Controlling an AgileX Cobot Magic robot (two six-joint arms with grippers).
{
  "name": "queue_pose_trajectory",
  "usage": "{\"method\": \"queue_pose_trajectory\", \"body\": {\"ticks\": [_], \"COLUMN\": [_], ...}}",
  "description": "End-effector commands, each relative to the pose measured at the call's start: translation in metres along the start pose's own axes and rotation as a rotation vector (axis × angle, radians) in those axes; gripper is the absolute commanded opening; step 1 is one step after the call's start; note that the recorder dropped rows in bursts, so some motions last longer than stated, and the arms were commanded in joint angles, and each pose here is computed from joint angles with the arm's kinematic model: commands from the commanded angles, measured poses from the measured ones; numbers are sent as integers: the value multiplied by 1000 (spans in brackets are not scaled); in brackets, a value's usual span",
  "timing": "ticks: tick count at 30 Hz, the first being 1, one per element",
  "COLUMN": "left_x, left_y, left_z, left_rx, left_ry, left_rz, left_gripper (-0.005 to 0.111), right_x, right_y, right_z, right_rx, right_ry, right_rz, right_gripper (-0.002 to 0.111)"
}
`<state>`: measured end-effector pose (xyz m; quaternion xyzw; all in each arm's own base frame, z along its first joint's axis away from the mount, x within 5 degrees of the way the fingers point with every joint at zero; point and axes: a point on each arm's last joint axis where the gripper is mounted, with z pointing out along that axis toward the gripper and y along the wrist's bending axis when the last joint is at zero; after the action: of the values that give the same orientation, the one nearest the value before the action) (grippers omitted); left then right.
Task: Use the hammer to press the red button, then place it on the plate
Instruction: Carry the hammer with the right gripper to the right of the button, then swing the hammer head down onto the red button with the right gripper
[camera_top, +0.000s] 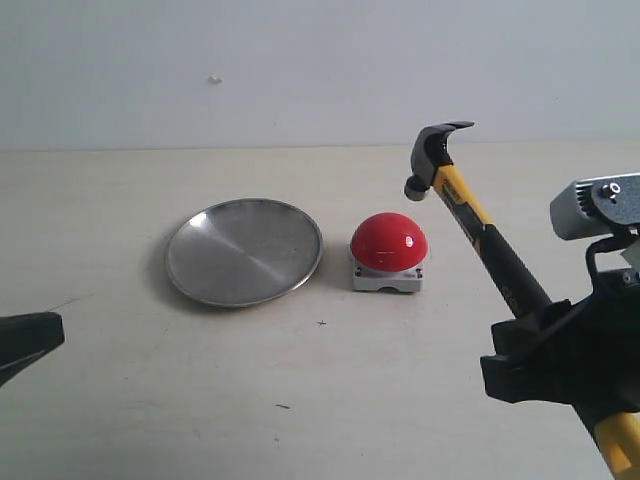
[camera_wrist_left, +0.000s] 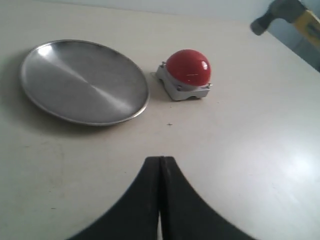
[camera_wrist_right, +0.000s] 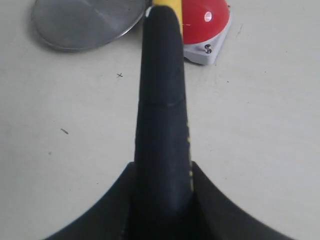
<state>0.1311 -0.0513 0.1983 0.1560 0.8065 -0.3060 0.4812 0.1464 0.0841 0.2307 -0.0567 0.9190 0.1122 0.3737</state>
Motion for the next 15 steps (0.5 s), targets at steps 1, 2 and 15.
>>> {"method": "queue_pose_trajectory", "body": {"ticks": [1, 2, 15], "left_x": [14, 16, 48], "left_y": [-18, -20, -28], "left_z": [-10, -12, -16], "left_rx": [88, 93, 147], "left_ry": [-53, -58, 91], "left_rz": [20, 25, 100], "left_gripper": [0, 0, 0], "right_x": [-10, -13, -53], "right_y": [2, 1, 0], "right_z": [9, 13, 63], "right_rx": [16, 36, 105], "right_ry": [-41, -42, 58], "right_rz": [-93, -83, -65], "right_gripper": [0, 0, 0]}}
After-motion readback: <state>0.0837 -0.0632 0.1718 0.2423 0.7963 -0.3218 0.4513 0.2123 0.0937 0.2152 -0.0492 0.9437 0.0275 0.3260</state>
